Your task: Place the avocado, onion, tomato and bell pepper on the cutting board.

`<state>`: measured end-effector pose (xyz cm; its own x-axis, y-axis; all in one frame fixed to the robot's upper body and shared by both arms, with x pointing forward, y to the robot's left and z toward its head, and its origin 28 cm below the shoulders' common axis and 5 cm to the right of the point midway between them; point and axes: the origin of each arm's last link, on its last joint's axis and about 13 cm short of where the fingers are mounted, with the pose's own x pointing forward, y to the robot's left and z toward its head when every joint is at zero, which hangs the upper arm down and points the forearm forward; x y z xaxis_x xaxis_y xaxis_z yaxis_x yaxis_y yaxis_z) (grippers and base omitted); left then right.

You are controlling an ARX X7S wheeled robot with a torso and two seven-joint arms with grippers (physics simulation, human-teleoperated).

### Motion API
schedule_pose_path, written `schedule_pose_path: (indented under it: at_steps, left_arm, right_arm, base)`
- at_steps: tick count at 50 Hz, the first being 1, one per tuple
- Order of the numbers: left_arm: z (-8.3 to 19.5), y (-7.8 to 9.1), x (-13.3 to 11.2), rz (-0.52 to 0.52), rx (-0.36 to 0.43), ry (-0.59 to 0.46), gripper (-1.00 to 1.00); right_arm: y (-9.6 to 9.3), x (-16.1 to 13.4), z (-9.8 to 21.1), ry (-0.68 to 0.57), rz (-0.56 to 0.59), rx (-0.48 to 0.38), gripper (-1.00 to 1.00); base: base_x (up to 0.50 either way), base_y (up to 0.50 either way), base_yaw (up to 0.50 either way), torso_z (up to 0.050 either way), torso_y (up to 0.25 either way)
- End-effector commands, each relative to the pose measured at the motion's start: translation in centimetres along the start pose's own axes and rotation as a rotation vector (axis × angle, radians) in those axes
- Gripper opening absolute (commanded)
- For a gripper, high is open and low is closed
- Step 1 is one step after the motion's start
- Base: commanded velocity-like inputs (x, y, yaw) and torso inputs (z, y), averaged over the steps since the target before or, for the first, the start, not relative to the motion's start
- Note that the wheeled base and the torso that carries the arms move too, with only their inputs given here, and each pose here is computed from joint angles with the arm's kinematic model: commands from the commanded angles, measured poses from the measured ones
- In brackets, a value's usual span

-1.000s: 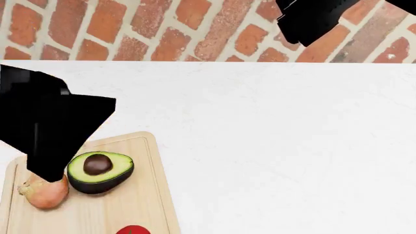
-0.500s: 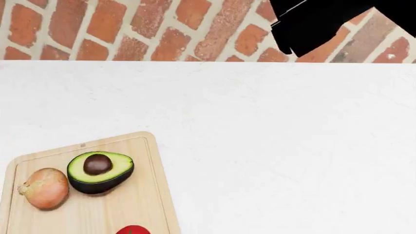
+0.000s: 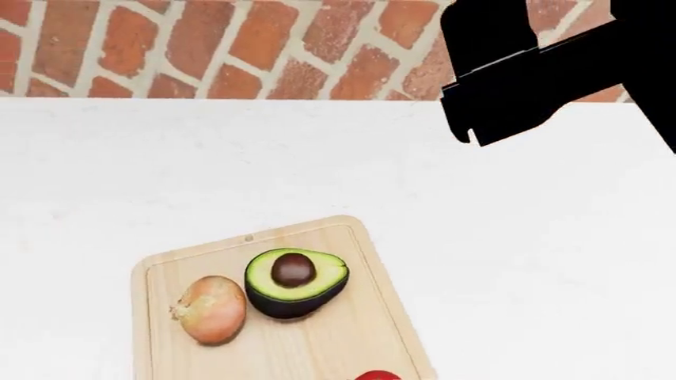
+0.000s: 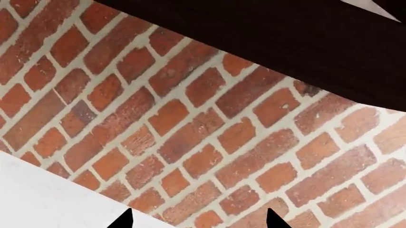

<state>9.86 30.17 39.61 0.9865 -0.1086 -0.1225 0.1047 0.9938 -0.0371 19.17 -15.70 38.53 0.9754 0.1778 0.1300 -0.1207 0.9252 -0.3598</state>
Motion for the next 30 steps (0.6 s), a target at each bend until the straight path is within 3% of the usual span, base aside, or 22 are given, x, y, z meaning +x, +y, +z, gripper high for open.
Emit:
schedule_pose_path:
  at_steps: [1, 30]
  left_arm:
    - [-0.68, -0.06, -1.51, 0.012, 0.011, -0.047, 1.0]
    - [-1.29, 0.07, -1.57, 0.03, -0.001, -0.025, 1.0]
  right_arm:
    - [0.69, -0.5, -0.17, -0.032, 0.007, -0.003, 1.0]
    - [0.63, -0.69, -0.98, -0.008, 0.018, 0.002, 1.0]
  base:
    - [0.0, 0.5, 0.0, 0.0, 0.0]
    - [0.0, 0.5, 0.0, 0.0, 0.0]
